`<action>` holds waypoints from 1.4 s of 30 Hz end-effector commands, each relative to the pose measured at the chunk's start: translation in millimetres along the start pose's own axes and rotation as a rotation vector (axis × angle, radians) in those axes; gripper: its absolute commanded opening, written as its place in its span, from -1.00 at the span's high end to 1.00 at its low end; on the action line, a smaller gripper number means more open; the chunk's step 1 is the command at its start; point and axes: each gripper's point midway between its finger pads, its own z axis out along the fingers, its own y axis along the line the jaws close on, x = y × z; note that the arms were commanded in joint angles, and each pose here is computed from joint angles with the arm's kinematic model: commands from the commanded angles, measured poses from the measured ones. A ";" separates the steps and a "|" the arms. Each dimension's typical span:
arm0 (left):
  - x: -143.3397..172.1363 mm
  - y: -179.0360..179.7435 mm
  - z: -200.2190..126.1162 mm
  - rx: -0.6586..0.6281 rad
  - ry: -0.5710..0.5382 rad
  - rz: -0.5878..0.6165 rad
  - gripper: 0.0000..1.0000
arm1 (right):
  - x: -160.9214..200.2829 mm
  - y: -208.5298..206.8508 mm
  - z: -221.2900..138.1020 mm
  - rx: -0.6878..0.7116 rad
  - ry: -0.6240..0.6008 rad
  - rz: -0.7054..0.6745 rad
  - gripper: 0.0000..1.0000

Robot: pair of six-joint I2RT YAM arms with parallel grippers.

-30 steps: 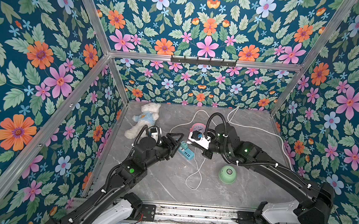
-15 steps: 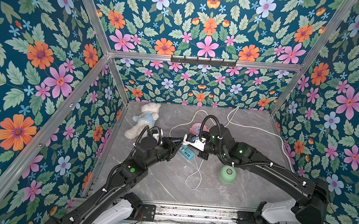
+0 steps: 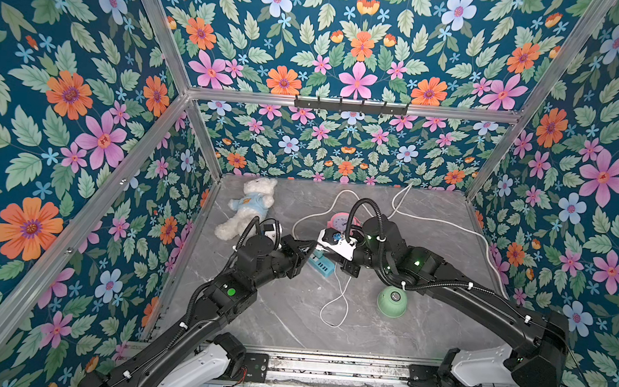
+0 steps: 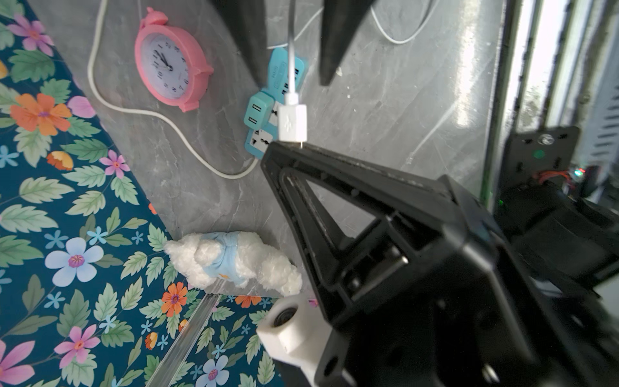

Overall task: Charge the cordless meat grinders
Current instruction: Pick up the charging cable from the center of the board.

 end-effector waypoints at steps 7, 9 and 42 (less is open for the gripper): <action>-6.0 -44.5 2.9 0.221 -0.053 0.253 1.00 | -34.8 -23.1 -34.0 -0.222 -0.278 0.953 -0.20; -3.7 -50.9 1.8 0.275 -0.048 0.268 1.00 | -39.6 -26.4 -31.4 -0.278 -0.301 1.067 -0.21; -6.0 -64.4 -8.2 0.364 -0.085 0.290 1.00 | -61.8 -18.2 -15.7 -0.561 -0.352 1.216 0.68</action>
